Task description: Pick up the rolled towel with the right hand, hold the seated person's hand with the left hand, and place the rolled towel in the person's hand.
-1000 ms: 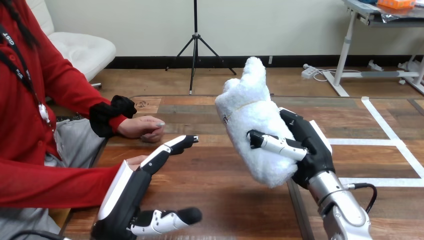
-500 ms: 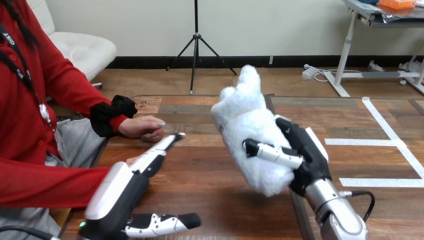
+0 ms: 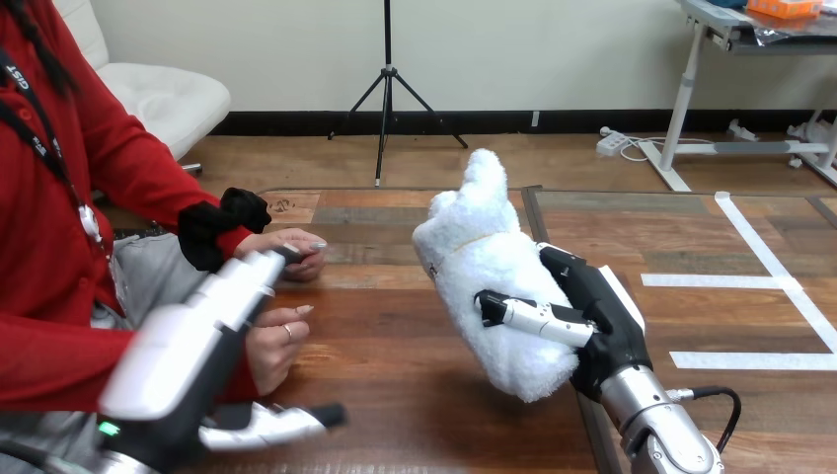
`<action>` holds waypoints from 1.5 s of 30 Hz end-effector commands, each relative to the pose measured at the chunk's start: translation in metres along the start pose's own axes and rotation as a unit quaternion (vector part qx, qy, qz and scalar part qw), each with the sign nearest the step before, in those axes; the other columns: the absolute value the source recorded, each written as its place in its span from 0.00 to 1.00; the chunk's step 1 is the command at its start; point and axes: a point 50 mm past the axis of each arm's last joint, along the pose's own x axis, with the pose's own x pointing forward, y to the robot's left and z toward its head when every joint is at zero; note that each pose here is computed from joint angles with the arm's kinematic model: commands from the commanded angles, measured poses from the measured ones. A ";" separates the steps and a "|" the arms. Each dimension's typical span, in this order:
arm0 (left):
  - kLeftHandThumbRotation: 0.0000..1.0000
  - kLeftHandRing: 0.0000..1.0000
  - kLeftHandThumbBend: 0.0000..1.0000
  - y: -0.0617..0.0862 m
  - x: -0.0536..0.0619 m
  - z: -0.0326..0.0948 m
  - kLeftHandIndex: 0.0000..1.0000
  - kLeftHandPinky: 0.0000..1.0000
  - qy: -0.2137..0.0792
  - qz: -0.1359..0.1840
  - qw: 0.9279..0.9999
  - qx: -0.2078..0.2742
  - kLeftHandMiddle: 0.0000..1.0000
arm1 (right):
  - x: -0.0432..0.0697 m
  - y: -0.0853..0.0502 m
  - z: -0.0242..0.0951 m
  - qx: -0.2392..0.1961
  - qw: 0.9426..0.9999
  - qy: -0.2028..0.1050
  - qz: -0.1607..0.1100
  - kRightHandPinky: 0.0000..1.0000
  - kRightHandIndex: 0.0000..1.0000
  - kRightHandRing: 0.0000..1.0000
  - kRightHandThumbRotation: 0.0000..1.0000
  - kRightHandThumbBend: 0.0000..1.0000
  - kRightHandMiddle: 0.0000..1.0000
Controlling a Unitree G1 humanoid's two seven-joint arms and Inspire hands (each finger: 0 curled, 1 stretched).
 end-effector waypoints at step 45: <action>0.57 0.97 1.00 0.050 0.025 -0.030 1.00 0.92 0.021 -0.010 0.994 0.102 1.00 | 0.008 0.005 0.053 -0.047 0.990 -0.131 0.019 0.00 0.01 0.01 0.00 0.29 0.03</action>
